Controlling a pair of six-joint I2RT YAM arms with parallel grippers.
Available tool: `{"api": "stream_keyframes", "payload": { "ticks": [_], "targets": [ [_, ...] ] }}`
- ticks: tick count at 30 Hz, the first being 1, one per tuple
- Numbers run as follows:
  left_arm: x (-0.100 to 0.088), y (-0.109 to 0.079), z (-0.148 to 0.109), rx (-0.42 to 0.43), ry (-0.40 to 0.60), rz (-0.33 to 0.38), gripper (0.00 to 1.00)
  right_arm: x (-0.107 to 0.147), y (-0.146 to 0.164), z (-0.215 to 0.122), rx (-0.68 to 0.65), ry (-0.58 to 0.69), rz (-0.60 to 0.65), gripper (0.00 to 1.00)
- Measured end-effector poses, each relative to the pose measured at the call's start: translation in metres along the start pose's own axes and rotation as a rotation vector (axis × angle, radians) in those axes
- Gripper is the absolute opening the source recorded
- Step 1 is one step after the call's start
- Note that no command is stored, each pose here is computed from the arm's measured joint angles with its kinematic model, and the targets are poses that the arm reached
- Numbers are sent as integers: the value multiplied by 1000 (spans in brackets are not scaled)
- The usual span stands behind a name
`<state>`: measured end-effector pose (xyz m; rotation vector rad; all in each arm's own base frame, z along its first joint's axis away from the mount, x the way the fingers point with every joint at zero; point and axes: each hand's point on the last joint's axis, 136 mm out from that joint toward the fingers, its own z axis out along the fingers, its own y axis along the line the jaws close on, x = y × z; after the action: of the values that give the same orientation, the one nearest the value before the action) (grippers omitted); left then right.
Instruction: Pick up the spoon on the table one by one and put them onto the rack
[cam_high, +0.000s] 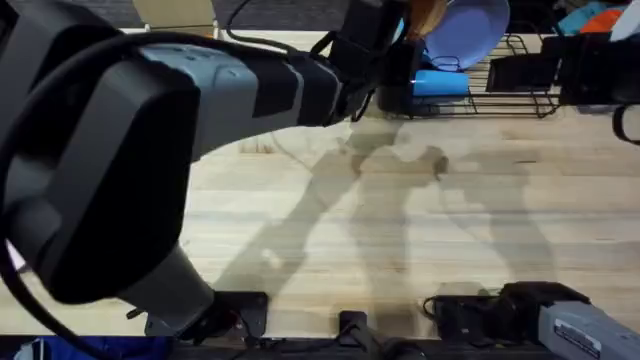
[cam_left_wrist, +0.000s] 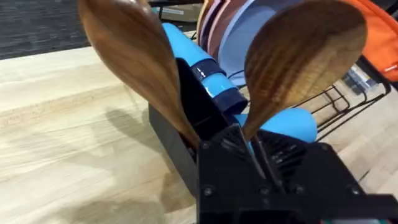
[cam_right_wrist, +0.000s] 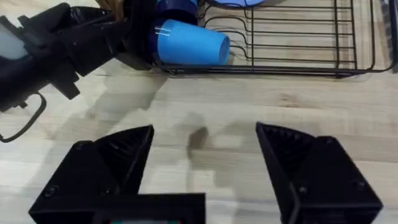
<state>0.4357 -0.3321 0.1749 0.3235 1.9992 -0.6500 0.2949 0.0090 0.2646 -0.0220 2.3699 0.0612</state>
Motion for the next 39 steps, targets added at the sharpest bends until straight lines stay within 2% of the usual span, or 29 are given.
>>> {"api": "stream_keyframes", "payload": {
  "ticks": [7,8,9,15,17,21,25,29,39],
  "targets": [
    [11,4,2,-12,35,3,322,0,0,0,0,0,0,996],
    [11,4,2,-12,35,3,407,0,0,0,0,0,0,996],
    [11,4,3,-11,34,3,438,0,0,0,0,1,0,996],
    [4,2,3,-3,9,7,550,1,0,0,0,2,0,996],
    [4,1,1,-4,13,19,622,1,0,0,0,2,0,996],
    [-11,-4,-12,4,-11,27,699,1,0,0,0,2,0,997],
    [-32,-12,-33,14,-40,39,841,1,0,0,0,3,0,996],
    [-42,-16,-53,12,-36,67,911,1,0,0,0,3,0,996],
    [-37,-11,-83,-28,45,132,968,1,0,0,0,3,0,996]
  ]
}}
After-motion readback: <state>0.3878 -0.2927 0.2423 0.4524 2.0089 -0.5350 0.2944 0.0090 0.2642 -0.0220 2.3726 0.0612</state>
